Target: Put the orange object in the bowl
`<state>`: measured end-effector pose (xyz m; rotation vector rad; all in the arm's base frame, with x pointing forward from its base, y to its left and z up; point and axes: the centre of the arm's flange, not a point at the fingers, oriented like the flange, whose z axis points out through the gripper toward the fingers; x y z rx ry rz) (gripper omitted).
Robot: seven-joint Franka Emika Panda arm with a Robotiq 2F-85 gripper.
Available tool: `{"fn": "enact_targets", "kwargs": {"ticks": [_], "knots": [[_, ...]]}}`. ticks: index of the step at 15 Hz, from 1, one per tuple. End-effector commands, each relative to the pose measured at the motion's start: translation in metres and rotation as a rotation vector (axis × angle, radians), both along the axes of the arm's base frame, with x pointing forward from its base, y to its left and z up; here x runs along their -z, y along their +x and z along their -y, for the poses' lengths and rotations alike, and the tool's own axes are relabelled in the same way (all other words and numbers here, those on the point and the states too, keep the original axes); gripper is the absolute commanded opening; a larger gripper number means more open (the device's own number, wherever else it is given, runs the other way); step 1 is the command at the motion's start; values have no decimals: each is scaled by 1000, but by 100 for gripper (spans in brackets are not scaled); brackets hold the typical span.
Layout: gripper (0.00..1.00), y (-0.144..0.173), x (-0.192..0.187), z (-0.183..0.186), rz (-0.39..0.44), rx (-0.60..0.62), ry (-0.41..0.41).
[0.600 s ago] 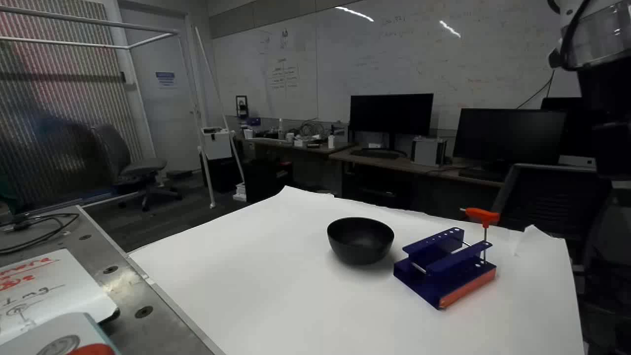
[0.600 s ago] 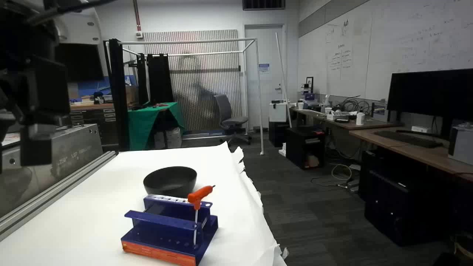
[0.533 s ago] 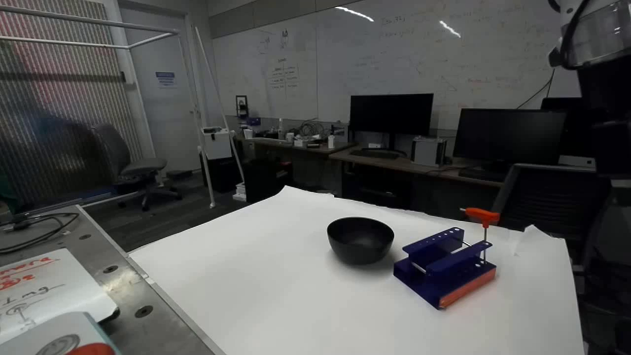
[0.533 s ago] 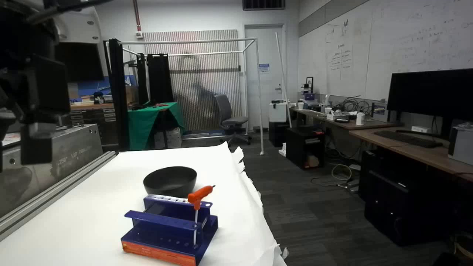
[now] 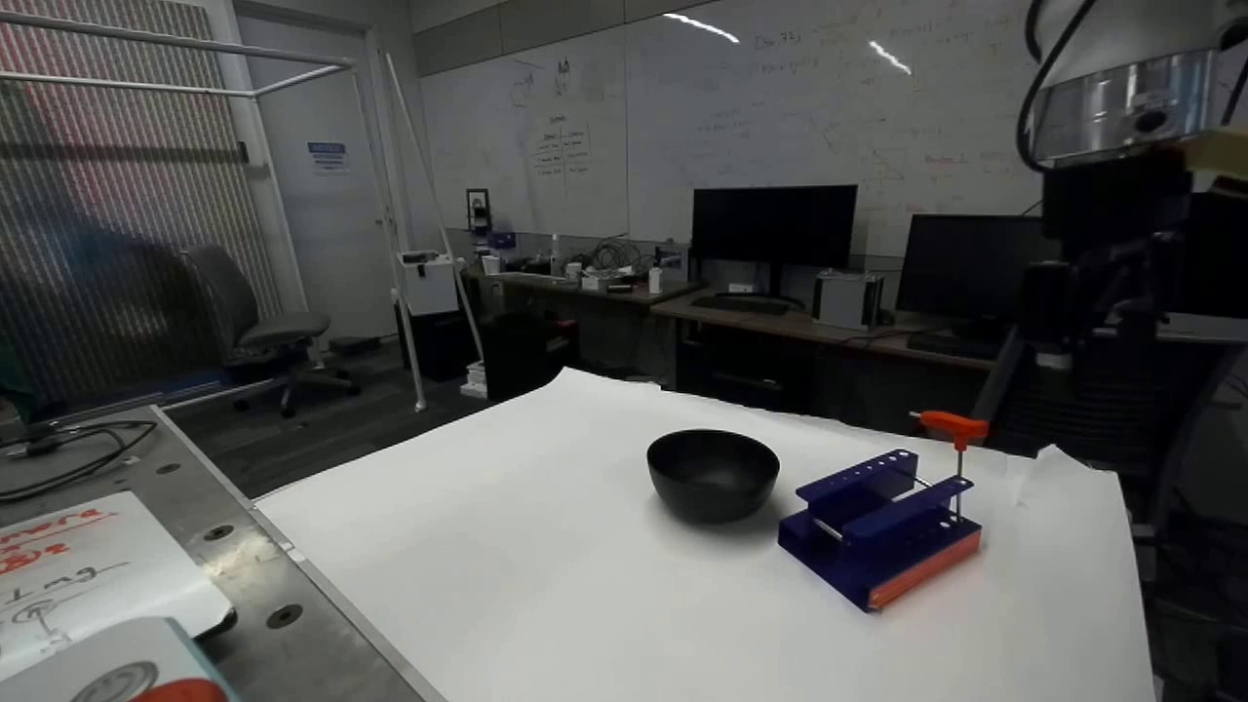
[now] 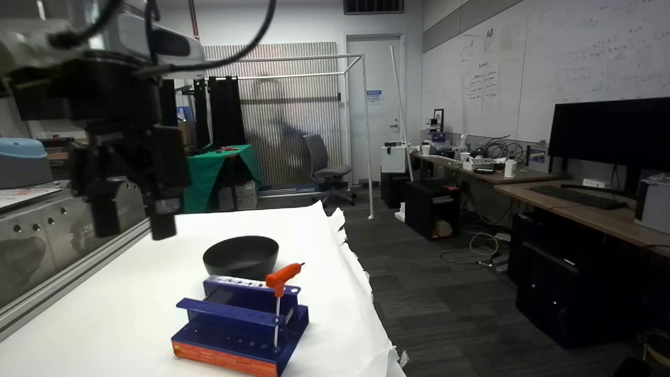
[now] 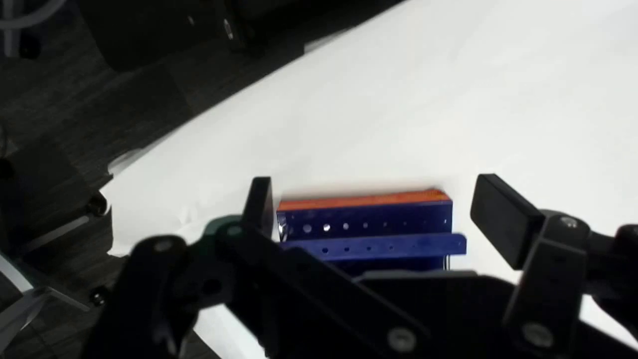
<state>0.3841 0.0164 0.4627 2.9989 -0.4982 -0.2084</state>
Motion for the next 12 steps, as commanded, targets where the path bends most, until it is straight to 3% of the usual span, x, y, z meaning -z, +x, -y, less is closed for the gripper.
{"fn": "enact_targets", "kwargs": {"ticks": [1, 5, 10, 11, 12], "knots": [[100, 54, 28, 38, 70, 71, 18], [100, 84, 72, 80, 100, 128, 3], [100, 107, 115, 114, 80, 196, 3], [75, 110, 119, 119, 73, 201, 3], [73, 112, 123, 121, 63, 203, 8]]}}
